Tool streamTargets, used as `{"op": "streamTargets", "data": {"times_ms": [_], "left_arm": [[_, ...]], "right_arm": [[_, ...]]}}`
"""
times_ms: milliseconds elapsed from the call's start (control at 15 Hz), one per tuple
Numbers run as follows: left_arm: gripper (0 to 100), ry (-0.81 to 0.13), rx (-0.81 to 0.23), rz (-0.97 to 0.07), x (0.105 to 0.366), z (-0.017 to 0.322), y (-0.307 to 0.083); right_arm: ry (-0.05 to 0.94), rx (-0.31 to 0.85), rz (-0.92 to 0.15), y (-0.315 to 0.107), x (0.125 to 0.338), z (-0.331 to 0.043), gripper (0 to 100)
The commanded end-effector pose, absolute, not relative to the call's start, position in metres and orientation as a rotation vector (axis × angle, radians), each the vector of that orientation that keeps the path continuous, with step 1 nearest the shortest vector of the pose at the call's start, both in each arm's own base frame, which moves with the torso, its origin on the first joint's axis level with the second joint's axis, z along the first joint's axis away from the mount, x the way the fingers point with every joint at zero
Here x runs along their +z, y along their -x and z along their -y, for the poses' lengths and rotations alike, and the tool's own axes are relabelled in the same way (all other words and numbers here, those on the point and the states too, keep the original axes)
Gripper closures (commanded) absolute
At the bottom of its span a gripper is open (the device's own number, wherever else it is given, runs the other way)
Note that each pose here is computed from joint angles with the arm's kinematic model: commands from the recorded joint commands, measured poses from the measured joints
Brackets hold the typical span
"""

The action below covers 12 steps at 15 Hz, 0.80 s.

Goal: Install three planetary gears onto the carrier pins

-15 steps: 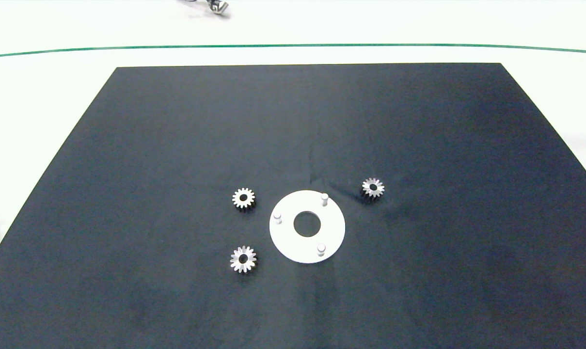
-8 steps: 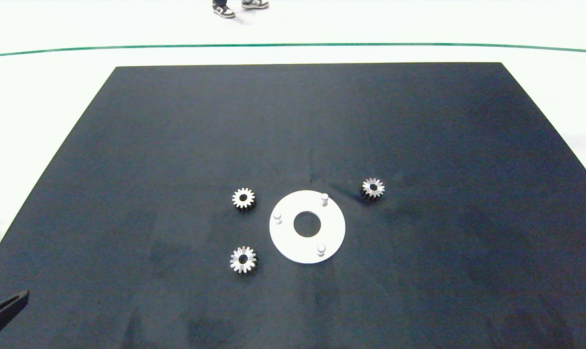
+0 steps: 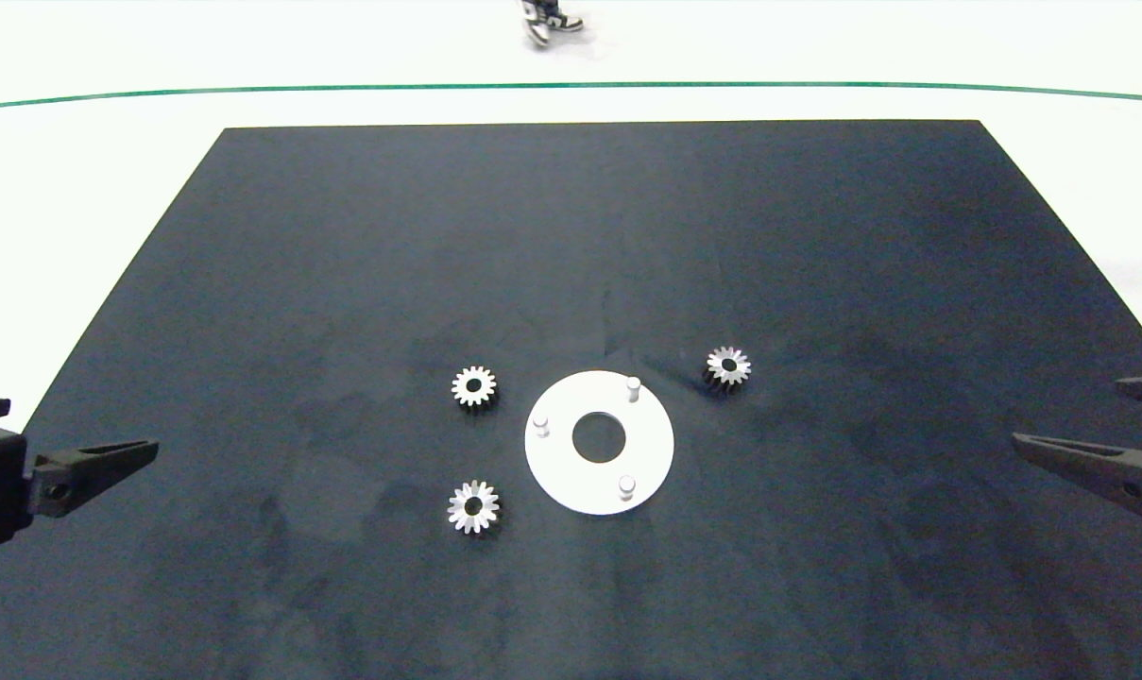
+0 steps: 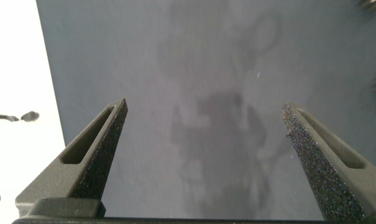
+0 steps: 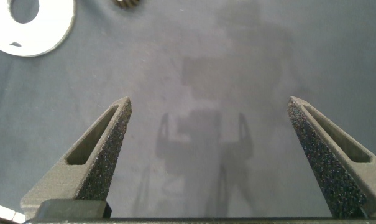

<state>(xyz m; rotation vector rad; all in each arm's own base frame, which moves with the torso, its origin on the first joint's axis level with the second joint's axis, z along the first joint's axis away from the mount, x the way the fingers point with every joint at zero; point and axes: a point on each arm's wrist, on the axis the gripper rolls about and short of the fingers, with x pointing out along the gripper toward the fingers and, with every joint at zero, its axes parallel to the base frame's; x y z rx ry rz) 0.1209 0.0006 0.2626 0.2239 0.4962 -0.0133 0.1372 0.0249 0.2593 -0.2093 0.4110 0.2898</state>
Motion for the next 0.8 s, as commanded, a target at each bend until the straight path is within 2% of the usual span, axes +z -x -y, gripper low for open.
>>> {"op": "streamTargets", "data": {"times_ms": [67,267,800], "left_arm": [[0,-0.221,0.003,-0.554,0.256,-0.003,-0.140],[0,-0.223,0.019,-0.559,0.256,-0.005,-0.142],[0,-0.225,0.018,-0.557,0.254,-0.005,-0.138]], "right_arm": [[0.247,0.393,-0.492,-0.185,0.257,-0.053,0],[0.338,0.408,-0.536,-0.218,0.249,-0.067,0],[0.369,0.513,-0.571,-0.271,0.239,-0.111,0]]}}
